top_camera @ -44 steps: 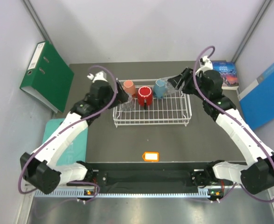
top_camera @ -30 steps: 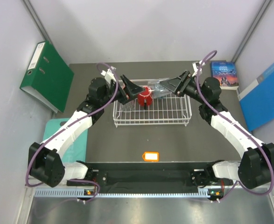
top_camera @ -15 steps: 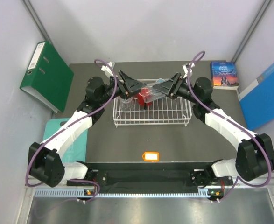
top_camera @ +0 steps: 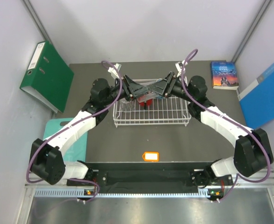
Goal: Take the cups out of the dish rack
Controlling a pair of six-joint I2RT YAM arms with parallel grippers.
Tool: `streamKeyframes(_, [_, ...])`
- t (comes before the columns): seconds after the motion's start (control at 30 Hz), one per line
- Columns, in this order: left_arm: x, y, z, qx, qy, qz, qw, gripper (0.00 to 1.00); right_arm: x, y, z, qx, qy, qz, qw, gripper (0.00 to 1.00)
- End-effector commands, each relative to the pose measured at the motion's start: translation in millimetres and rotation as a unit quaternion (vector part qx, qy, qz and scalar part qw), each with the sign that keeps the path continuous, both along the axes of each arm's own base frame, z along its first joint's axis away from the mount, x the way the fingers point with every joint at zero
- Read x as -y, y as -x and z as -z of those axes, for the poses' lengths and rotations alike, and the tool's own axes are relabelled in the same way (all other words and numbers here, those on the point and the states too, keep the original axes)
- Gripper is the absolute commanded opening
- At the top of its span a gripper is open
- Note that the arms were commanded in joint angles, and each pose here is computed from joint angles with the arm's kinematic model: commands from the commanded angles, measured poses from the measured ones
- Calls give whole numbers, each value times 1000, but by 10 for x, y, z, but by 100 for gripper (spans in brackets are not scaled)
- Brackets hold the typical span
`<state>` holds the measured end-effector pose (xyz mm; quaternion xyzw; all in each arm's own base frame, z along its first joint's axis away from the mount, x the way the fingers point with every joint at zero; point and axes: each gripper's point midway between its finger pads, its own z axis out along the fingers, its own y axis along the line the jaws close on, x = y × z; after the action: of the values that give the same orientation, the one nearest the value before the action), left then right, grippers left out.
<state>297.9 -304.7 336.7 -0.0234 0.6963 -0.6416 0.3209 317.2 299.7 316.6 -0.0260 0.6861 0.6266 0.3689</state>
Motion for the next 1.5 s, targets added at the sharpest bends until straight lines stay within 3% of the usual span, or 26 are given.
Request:
streamKeyframes(0.0, [-48,64,-103,34,8,-8,999,35,27,126,-432,69,-21,2,997,0])
streamKeyframes(0.07, [-66,67,-70,31,6,-13,999,13,30,136,-424,67,-21,2,998,0])
streamKeyframes(0.13, [-67,73,-53,28,4,-12,1000,0,43,138,-419,66,-23,4,998,0])
streamKeyframes(0.3, [-82,89,-13,23,-5,-14,1000,0,55,156,-413,66,-21,7,998,1])
streamKeyframes(0.37, [-103,86,-7,26,-16,-20,999,0,67,138,-386,65,-3,13,998,22])
streamKeyframes(0.4, [-120,91,86,11,-32,-22,999,0,85,123,-381,66,4,18,998,48])
streamKeyframes(0.53, [-225,129,144,14,-75,-42,996,0,196,101,-411,70,25,43,996,81])
streamKeyframes(0.67, [-320,197,210,17,-94,-54,994,0,323,64,-436,70,23,59,996,88])
streamKeyframes(0.93, [-517,241,264,10,-148,-91,985,0,545,6,-465,73,50,112,990,92])
streamKeyframes(0.97, [-605,281,471,-25,-197,-96,975,0,598,-28,-437,86,77,127,985,92])
streamKeyframes(1.03, [-768,170,429,-28,-252,-134,958,0,759,-94,-388,68,127,174,974,91])
streamKeyframes(1.07, [-893,257,608,-64,-298,-138,942,0,831,-108,-339,76,159,185,967,91])
streamKeyframes(1.2, [-1391,282,814,-103,-426,-203,876,0,1127,-197,-196,64,248,243,936,90])
streamKeyframes(1.47, [-1481,806,1092,-93,-563,-204,795,0,1302,-190,138,32,302,264,916,90])
